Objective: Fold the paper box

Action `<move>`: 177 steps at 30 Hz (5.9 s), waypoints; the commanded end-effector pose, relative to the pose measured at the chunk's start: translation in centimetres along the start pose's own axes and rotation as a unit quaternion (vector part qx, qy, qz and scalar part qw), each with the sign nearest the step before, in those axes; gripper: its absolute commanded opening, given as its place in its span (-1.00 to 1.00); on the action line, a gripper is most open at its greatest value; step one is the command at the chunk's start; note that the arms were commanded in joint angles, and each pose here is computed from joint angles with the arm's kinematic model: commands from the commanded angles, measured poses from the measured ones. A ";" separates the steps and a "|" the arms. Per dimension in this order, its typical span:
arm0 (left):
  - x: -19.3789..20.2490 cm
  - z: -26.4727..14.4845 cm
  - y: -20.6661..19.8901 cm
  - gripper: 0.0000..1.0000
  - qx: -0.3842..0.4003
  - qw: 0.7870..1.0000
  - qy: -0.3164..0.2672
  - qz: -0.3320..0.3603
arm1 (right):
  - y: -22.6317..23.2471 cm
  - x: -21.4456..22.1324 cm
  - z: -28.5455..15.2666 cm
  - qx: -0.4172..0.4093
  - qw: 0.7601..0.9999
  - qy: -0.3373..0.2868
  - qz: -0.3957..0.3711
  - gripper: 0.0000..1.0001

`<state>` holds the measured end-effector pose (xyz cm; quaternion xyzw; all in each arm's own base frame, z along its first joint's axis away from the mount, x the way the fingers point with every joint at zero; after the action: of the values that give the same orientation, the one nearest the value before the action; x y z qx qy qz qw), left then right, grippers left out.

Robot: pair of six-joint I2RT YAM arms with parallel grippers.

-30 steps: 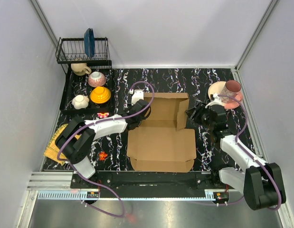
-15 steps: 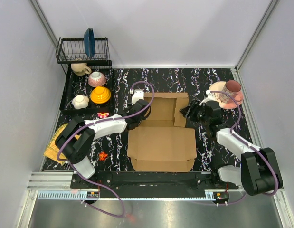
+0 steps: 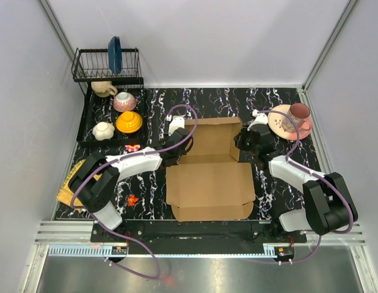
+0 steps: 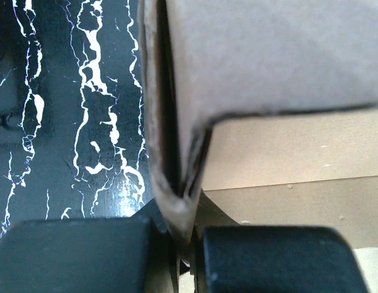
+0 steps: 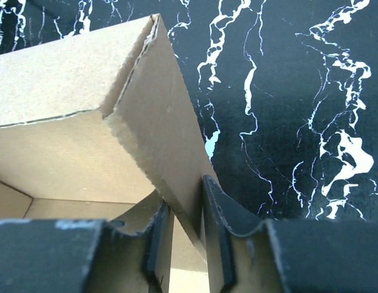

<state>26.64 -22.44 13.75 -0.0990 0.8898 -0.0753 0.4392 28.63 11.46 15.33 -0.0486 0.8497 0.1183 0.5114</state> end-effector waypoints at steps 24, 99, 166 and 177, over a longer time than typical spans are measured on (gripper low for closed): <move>0.2 -2.3 -1.5 -1.00 0.058 0.997 0.039 0.030 | 1.3 1.6 1.9 0.117 0.985 0.060 -0.115 -0.61; -1.2 -1.8 -0.5 -0.67 0.100 0.898 -0.416 -0.103 | 3.3 -0.7 -12.1 -0.039 0.988 -0.149 -0.012 0.99; -0.4 -7.9 -0.2 0.17 0.156 0.908 -0.385 -0.061 | 1.2 -2.5 -2.6 0.007 0.989 -0.123 0.082 0.92; -4.3 -14.1 0.3 0.51 0.179 0.945 -0.260 -0.082 | 0.9 -1.5 -2.8 0.011 0.991 -0.109 0.078 0.88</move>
<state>18.43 -21.39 25.21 -0.1148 0.6701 -0.2340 0.6950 27.35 12.24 19.50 0.0437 0.7728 0.1790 0.6074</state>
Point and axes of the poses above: each gripper's point midway between its finger pads, its own z axis out along the fingers, its own y axis along the line the jaws close on, x = y × z, the point moved 10 cm from there along -z, back along the fingers, and after that the axes turned 14 degrees about -z, right-handed, at the moved point
